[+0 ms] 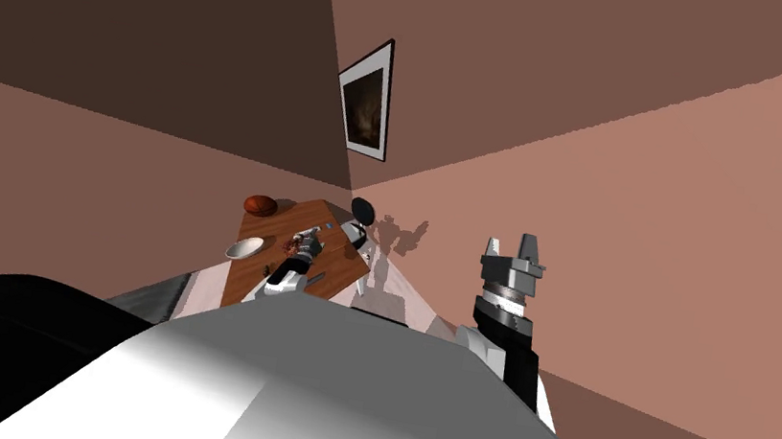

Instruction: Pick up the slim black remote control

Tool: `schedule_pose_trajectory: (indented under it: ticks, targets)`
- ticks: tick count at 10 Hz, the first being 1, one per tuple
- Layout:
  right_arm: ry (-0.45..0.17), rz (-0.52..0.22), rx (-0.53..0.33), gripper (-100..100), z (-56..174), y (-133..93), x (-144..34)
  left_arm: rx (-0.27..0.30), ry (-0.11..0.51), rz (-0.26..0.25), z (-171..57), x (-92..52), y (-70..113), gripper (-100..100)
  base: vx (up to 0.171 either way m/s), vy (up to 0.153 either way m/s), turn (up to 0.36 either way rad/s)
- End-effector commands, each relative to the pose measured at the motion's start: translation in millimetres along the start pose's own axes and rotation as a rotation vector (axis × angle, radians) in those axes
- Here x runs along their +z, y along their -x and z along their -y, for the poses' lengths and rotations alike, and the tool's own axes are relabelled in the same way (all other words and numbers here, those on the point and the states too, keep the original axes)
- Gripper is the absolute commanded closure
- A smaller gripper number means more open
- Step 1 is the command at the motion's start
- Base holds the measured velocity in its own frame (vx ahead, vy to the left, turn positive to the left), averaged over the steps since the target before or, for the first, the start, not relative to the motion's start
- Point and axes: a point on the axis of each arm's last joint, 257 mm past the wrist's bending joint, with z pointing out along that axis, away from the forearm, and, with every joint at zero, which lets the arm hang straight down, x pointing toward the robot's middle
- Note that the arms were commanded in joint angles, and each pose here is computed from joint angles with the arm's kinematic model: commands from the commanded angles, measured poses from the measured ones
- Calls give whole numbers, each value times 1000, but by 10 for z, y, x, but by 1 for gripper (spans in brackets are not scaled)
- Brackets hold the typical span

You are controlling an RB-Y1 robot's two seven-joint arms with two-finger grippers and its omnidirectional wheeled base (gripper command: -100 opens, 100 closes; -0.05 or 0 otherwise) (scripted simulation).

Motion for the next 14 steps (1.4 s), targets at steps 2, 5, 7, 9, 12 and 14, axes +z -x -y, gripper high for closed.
schedule_pose_trajectory:
  ticks: [2, 5, 7, 9, 12, 14]
  targets:
    - [0, 0, 0, 0, 0, 0, 0, -36, 82, 44, -308, 15, 228, -100, -6, 16, -93]
    - [0, 0, 0, 0, 0, 0, 0, -71, 168, 93, -626, -17, 463, -100, -16, 37, -194]
    - [0, 0, 0, 0, 0, 0, 0, -109, 231, 131, -830, -41, 630, -100, -9, 17, -107]
    - [0, 0, 0, 0, 0, 0, 0, -148, 292, 174, -1053, -94, 811, -100, -22, 32, -209]
    - [0, 0, 0, 0, 0, 0, 0, -191, 404, 247, -1484, -284, 1082, -100, -27, 32, -172]
    - [0, 0, 0, 0, 0, 0, 0, -235, 461, 290, -1670, -373, 1215, -100, -19, 15, -92]
